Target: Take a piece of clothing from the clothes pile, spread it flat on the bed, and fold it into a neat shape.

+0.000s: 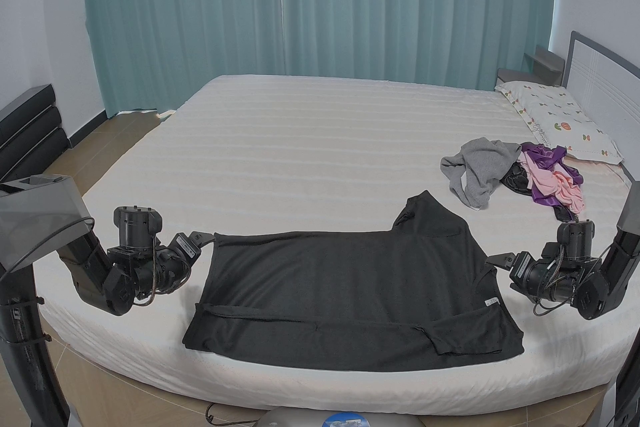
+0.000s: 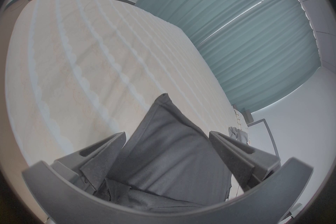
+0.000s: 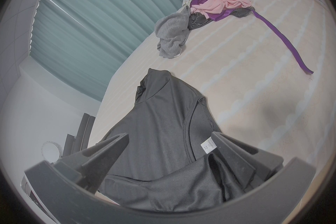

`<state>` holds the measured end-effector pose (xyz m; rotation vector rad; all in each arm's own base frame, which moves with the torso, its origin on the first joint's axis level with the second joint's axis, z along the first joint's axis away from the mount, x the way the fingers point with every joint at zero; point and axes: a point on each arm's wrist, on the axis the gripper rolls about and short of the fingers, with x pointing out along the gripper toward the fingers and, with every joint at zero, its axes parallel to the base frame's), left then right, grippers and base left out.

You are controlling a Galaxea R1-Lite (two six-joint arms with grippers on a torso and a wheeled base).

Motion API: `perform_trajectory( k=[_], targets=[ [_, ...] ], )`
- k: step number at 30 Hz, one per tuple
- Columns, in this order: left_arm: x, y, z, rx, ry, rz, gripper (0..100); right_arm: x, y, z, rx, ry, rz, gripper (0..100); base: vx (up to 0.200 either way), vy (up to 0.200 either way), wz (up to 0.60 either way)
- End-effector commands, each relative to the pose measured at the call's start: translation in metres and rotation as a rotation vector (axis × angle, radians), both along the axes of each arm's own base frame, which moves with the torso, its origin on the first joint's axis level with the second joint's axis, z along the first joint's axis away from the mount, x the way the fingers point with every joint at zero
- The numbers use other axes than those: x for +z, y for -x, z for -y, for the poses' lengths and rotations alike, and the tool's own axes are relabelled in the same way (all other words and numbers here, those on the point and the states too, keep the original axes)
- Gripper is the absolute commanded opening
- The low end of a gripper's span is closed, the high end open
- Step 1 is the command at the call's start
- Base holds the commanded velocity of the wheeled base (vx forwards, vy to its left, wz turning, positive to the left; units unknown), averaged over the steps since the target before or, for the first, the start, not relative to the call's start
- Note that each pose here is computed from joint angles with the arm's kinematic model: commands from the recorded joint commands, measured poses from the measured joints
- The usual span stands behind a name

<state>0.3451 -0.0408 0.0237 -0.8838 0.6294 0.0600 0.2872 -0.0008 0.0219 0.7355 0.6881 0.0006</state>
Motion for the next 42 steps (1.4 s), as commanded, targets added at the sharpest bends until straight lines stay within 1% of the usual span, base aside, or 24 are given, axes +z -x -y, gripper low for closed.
perform_trajectory(
  k=[1, 16, 18, 20, 22, 25, 34, 38, 42],
  targets=[
    [-0.011, -0.001, 0.004, -0.007, -0.006, -0.029, 100, -0.001, 0.0, -0.001, 0.004, 0.001, -0.006, 100, 0.0, 0.0, 0.0],
    [-0.012, -0.001, 0.006, -0.006, -0.008, -0.023, 100, -0.004, 0.002, -0.002, 0.008, 0.003, -0.02, 100, 0.0, 0.0, 0.0],
    [-0.01, -0.003, 0.005, 0.0, -0.008, -0.015, 100, -0.004, 0.002, -0.002, 0.008, 0.002, -0.02, 100, 0.0, 0.0, 0.0],
    [-0.009, -0.003, 0.005, 0.025, -0.018, -0.008, 100, -0.004, 0.001, -0.001, 0.006, 0.0, -0.016, 100, 0.0, 0.0, 0.0],
    [-0.01, -0.003, 0.005, 0.023, -0.018, -0.01, 100, -0.004, 0.001, -0.001, 0.006, 0.0, -0.016, 100, 0.0, 0.0, 0.0],
    [-0.01, -0.003, 0.005, 0.024, -0.019, -0.012, 100, -0.004, 0.001, -0.001, 0.006, 0.002, -0.015, 100, 0.2, 0.0, 0.0],
    [-0.01, -0.003, 0.014, 0.0, -0.018, -0.009, 100, -0.002, 0.0, -0.001, 0.004, 0.0, -0.008, 100, 0.0, 0.0, 0.0],
    [-0.007, -0.014, 0.02, -0.013, -0.015, 0.017, 100, -0.002, -0.001, -0.001, 0.004, 0.0, -0.004, 100, 0.0, 0.0, 0.0],
    [-0.015, -0.029, 0.022, -0.015, -0.02, 0.021, 100, -0.001, -0.001, -0.001, 0.004, 0.0, -0.002, 100, 0.0, 0.0, 0.0]
  ],
)
